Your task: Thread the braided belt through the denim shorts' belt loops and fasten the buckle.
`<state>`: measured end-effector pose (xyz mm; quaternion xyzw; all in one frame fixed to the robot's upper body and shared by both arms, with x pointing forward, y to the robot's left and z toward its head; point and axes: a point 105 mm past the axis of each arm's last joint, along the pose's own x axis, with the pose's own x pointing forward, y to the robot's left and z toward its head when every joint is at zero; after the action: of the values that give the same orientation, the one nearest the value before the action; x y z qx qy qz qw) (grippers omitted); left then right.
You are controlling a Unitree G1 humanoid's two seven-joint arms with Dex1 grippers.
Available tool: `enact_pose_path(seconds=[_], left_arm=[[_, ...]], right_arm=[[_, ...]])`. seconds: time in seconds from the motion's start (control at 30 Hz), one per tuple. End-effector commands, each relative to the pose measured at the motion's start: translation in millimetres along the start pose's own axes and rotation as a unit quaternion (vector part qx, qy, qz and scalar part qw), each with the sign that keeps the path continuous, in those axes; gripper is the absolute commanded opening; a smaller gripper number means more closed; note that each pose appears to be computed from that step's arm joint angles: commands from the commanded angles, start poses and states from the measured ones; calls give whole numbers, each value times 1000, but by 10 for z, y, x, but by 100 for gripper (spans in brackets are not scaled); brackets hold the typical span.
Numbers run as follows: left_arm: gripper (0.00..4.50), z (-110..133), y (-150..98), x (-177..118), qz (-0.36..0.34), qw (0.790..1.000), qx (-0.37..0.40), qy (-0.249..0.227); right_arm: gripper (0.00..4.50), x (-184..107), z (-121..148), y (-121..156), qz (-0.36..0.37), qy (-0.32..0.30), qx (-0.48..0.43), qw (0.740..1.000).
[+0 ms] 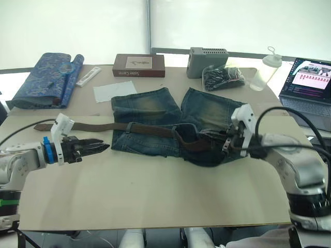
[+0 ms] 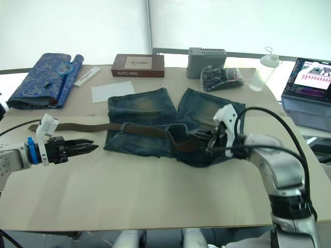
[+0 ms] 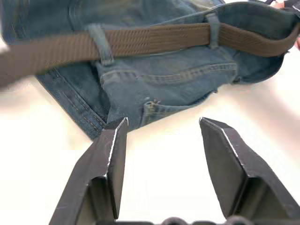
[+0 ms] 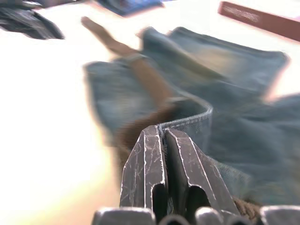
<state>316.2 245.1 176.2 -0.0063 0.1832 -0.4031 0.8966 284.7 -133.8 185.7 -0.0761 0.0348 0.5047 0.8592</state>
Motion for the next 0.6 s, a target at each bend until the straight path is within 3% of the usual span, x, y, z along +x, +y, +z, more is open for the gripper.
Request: enact_pose_path(seconds=[0.03, 0.3, 0.6], left_arm=[[267, 222, 68, 126, 8, 998, 65, -4], [267, 313, 252, 503, -5, 986, 153, 64], [267, 165, 281, 925, -49, 970, 205, 117]], right_arm=[[0, -147, 149, 275, 51, -28, -20, 998], [0, -366, -246, 506, 83, 67, -26, 994], [0, -258, -294, 480, 77, 54, -23, 995]])
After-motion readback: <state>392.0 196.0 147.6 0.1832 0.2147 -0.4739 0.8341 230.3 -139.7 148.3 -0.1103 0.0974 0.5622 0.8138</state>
